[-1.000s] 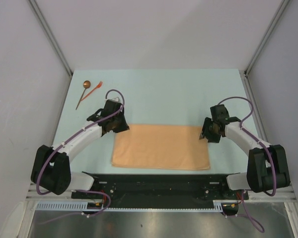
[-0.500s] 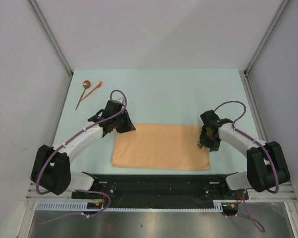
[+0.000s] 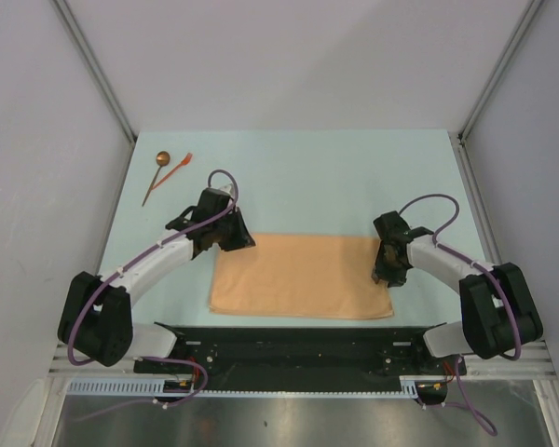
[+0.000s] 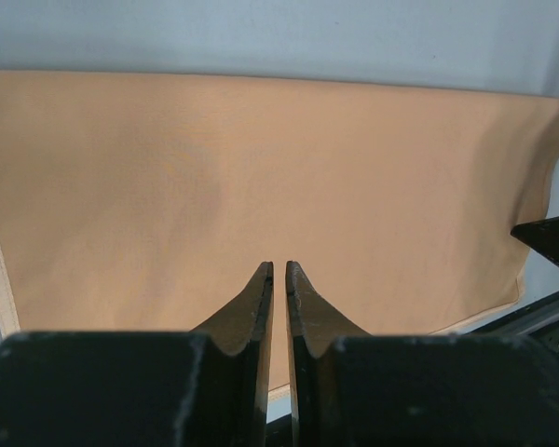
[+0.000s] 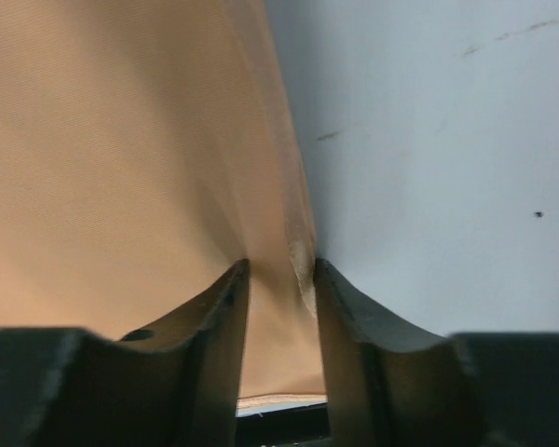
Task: Fold the napkin into a case and place the utensils inside
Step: Pick up the rectangle-folded napkin from the center of the board, then fold the rectangle-folded napkin at the center of the board.
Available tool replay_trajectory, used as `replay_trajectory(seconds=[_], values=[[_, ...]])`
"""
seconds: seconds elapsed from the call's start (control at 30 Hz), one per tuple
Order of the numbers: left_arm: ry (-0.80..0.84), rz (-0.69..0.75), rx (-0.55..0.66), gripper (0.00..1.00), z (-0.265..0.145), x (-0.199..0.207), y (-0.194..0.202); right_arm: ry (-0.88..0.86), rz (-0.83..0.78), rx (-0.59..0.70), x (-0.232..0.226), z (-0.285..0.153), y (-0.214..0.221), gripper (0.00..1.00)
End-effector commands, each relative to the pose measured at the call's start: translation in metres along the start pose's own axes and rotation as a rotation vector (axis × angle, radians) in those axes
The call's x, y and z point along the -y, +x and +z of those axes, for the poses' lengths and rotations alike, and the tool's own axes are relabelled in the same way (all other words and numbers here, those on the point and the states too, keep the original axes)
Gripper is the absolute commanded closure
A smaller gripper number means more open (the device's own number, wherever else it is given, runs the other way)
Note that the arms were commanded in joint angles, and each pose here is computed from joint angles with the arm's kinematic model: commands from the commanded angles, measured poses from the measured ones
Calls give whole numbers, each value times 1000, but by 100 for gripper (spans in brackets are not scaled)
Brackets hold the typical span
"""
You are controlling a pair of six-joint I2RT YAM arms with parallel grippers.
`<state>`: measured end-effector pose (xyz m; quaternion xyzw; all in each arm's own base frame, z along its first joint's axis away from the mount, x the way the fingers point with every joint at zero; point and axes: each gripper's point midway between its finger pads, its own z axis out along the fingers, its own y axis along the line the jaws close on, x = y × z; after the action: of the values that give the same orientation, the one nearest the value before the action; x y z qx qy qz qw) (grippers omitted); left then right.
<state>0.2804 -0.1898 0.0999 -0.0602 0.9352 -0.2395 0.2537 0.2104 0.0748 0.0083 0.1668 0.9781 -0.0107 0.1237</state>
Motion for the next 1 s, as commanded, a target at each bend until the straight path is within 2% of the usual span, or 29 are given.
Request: replay_trajectory(seconds=[0.0,0.1,0.17,0.23,0.37,0.5,0.7,0.83,0.87,0.97], values=[[48,30,12,86,-6,12,-2,38,7,-19,2,31,20,66],[56,36,2,86,-4,16,1,26,7,23,0,27,12,83],[68,41,-13,85,1,20,6,-17,14,84,-7,16,0,89],[97,51,-38,85,8,32,14,-52,18,152,-14,5,-18,91],[129,66,-101,86,29,56,35,-93,32,280,-14,-24,-52,100],[132,41,-166,89,59,76,53,-99,78,382,3,-48,-78,100],[200,54,-120,90,59,125,37,-61,139,447,40,-73,-104,100],[186,83,-59,89,40,130,15,-96,59,486,18,-88,-112,100],[183,86,-50,89,35,128,11,-108,-4,484,2,-90,-108,100],[176,75,-30,89,20,110,7,-112,-82,485,-25,-99,-111,100]])
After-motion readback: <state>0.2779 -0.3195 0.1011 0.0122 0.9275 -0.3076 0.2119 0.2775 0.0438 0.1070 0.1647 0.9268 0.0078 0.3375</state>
